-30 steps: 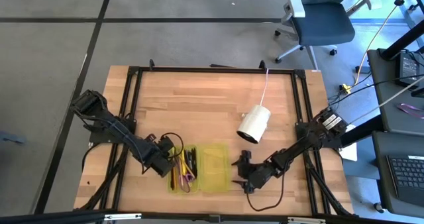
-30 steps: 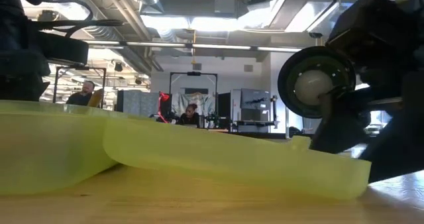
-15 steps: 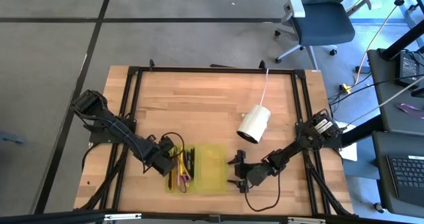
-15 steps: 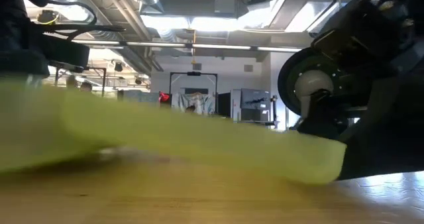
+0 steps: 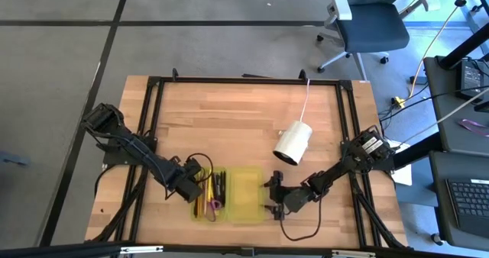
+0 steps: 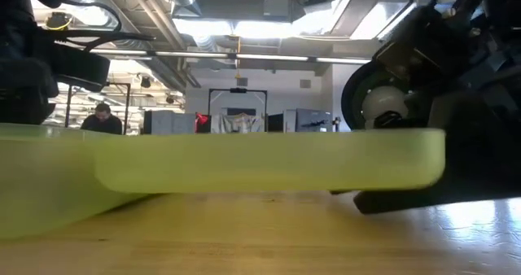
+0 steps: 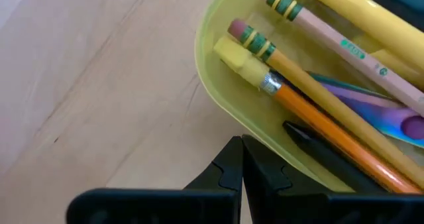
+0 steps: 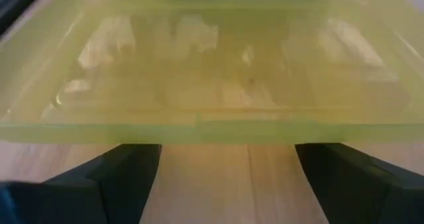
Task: Pick & place school supplies into a supply box
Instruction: Close the yellow supply box
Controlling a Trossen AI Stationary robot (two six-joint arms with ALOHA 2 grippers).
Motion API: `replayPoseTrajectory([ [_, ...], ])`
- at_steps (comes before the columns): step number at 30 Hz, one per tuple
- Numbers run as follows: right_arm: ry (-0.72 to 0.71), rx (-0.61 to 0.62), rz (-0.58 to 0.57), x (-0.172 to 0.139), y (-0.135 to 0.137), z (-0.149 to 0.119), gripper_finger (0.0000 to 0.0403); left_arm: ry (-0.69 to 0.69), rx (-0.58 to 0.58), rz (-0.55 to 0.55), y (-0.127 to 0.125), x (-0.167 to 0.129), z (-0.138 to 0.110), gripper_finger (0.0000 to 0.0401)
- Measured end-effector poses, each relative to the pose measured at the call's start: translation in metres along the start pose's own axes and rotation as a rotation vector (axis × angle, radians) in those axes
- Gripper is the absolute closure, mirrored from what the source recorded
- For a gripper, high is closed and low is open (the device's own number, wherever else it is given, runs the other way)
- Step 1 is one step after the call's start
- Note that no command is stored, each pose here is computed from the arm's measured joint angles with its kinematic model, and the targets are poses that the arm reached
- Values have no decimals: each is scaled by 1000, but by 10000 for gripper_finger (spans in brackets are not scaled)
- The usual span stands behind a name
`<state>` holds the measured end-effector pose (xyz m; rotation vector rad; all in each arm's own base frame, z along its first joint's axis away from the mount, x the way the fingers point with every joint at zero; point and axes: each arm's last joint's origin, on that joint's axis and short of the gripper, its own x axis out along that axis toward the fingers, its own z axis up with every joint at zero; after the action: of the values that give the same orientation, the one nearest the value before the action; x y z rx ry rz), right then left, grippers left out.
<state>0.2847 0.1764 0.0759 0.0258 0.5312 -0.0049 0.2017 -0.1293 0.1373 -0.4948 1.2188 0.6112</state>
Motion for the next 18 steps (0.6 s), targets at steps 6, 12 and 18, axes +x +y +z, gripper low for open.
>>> replayPoseTrajectory([
  [6,-44,0,4,0,1,5,51,22,0,-4,0,0,-1,399],
  [12,-68,-12,11,-1,4,13,52,22,-11,-6,0,0,-1,399],
  [18,-108,-18,16,-10,5,31,52,43,-9,-14,-1,0,-2,398],
])
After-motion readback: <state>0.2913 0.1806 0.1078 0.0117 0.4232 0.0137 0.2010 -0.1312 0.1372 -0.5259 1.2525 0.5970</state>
